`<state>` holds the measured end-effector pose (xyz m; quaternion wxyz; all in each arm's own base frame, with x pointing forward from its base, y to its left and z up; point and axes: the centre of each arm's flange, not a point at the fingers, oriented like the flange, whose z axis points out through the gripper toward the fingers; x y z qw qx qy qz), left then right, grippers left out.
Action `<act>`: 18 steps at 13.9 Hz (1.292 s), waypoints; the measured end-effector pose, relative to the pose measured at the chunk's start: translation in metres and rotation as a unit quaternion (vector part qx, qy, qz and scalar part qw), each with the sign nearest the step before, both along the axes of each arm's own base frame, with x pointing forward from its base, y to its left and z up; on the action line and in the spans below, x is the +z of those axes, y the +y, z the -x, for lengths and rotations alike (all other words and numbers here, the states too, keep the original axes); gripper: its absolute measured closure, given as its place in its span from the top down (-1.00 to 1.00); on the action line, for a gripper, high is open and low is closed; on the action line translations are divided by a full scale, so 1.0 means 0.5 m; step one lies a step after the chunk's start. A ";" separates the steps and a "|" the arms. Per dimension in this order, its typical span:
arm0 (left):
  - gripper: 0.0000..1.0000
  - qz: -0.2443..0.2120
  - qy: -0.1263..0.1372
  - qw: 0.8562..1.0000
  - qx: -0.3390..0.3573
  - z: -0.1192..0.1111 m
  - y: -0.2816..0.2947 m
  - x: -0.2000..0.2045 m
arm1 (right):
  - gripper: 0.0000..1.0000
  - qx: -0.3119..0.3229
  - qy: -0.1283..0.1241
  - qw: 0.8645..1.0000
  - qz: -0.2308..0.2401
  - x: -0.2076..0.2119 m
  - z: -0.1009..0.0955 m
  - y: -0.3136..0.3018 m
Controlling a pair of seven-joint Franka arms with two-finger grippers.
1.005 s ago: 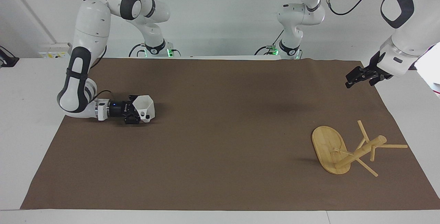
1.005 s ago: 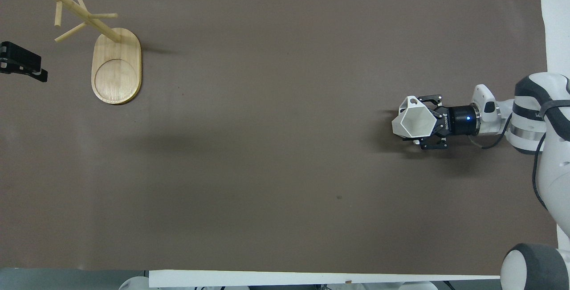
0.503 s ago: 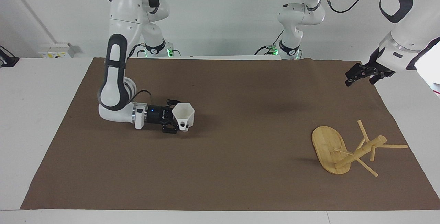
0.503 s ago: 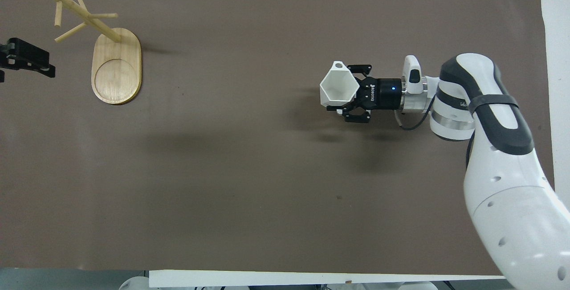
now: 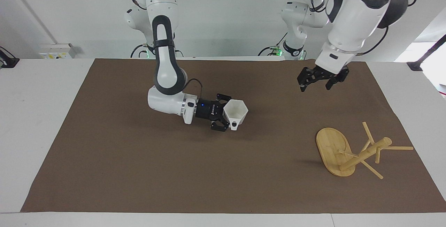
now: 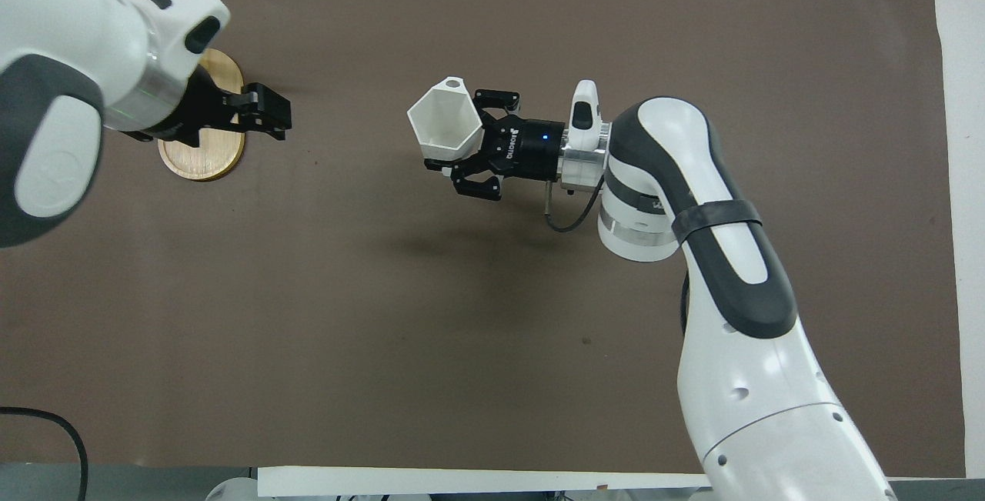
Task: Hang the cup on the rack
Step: 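Pass the mug from the right gripper to the left gripper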
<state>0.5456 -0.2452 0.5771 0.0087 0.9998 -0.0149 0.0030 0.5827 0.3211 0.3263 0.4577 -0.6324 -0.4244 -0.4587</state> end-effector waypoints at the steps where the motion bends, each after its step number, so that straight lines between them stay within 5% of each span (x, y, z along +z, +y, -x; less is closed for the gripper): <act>1: 1.00 0.000 -0.001 1.000 -0.003 0.016 -0.036 -0.010 | 0.56 -0.008 0.001 1.000 0.002 0.005 0.020 0.048; 5: 1.00 0.003 -0.007 1.000 -0.009 0.039 -0.082 -0.008 | 0.56 -0.010 0.007 1.000 0.010 0.006 0.085 0.153; 14: 0.96 0.006 -0.014 1.000 -0.008 0.031 -0.091 -0.077 | 0.56 -0.011 -0.016 1.000 0.008 0.027 0.069 0.150; 16: 0.89 0.003 -0.010 1.000 -0.002 0.032 -0.103 -0.096 | 0.56 -0.010 -0.022 1.000 0.009 0.028 0.069 0.150; 18: 0.53 0.001 -0.006 1.000 0.005 0.035 -0.115 -0.110 | 0.56 -0.010 -0.024 1.000 0.009 0.028 0.069 0.150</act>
